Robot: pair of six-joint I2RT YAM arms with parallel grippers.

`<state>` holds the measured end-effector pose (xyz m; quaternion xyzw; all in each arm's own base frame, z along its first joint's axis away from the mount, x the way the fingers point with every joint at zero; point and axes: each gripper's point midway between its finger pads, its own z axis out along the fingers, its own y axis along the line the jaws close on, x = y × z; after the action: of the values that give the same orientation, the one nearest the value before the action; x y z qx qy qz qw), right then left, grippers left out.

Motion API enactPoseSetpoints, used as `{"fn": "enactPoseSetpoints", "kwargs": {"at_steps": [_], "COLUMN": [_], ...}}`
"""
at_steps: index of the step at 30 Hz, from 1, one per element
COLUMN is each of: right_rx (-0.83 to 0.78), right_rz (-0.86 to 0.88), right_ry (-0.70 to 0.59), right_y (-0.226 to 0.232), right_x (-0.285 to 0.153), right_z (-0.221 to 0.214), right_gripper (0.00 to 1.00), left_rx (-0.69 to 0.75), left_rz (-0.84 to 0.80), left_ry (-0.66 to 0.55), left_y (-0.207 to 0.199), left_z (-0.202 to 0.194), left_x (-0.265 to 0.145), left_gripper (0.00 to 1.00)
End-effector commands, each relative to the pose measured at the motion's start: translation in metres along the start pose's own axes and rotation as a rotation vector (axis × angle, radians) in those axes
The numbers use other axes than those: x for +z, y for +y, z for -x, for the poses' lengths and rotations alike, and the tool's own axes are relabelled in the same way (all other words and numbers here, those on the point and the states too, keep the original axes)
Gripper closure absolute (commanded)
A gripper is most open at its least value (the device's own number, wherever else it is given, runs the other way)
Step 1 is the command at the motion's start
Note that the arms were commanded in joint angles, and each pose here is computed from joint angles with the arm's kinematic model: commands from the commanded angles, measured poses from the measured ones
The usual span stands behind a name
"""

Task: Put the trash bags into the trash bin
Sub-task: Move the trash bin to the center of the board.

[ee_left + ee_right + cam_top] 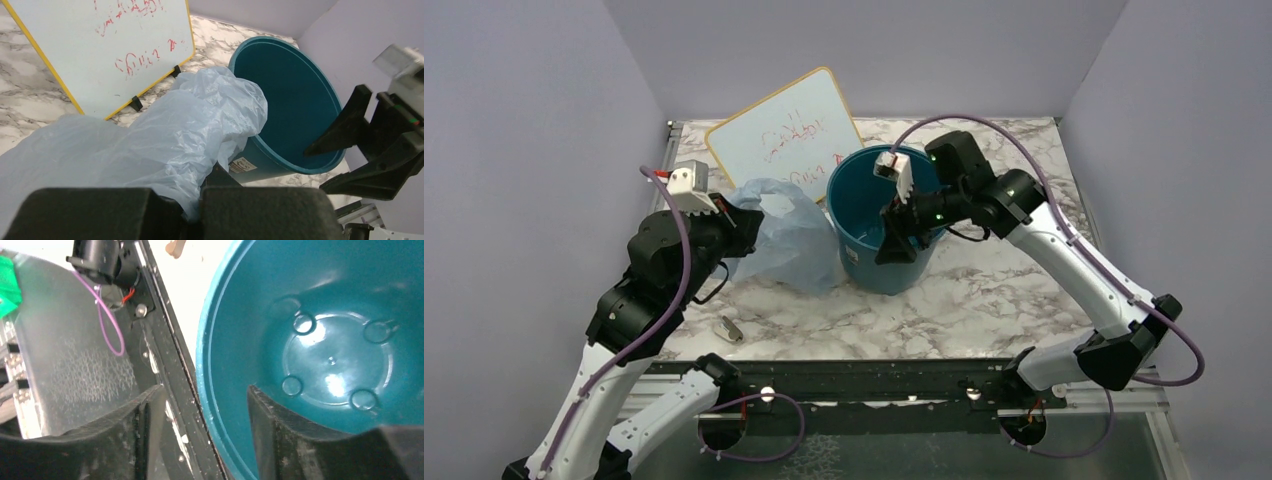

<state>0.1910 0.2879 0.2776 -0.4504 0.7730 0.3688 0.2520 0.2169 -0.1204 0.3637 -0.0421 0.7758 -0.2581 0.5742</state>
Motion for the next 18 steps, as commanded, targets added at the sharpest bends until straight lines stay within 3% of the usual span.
{"fn": "enactPoseSetpoints", "kwargs": {"at_steps": [1, 3, 6, 11, 14, 18], "right_rx": [-0.034, -0.038, -0.031, -0.088, -0.064, 0.019], "right_rz": [-0.084, -0.119, -0.117, 0.091, 0.142, 0.135], "right_ry": [-0.124, -0.179, -0.243, -0.412, -0.44, -0.348], "right_y": [0.008, 0.007, 0.016, 0.066, 0.08, 0.077], "right_x": [-0.031, -0.038, -0.05, -0.065, -0.067, -0.056], "right_z": [0.037, 0.049, 0.06, 0.05, 0.023, -0.015], "right_gripper": [0.32, 0.23, 0.22, 0.23, 0.22, 0.23], "left_rx": [-0.003, 0.004, 0.012, -0.008, -0.041, -0.086], "left_rz": [-0.032, -0.044, -0.075, -0.18, -0.257, -0.351], "left_ry": [-0.001, 0.016, 0.055, 0.12, 0.15, 0.211], "left_y": [-0.005, -0.008, -0.013, -0.032, -0.046, -0.064], "left_z": [0.006, 0.005, 0.0, -0.007, -0.01, -0.017], "left_x": [-0.016, -0.02, -0.027, -0.041, -0.052, -0.062], "left_gripper": [1.0, 1.0, 1.0, 1.0, 1.0, 1.0]}}
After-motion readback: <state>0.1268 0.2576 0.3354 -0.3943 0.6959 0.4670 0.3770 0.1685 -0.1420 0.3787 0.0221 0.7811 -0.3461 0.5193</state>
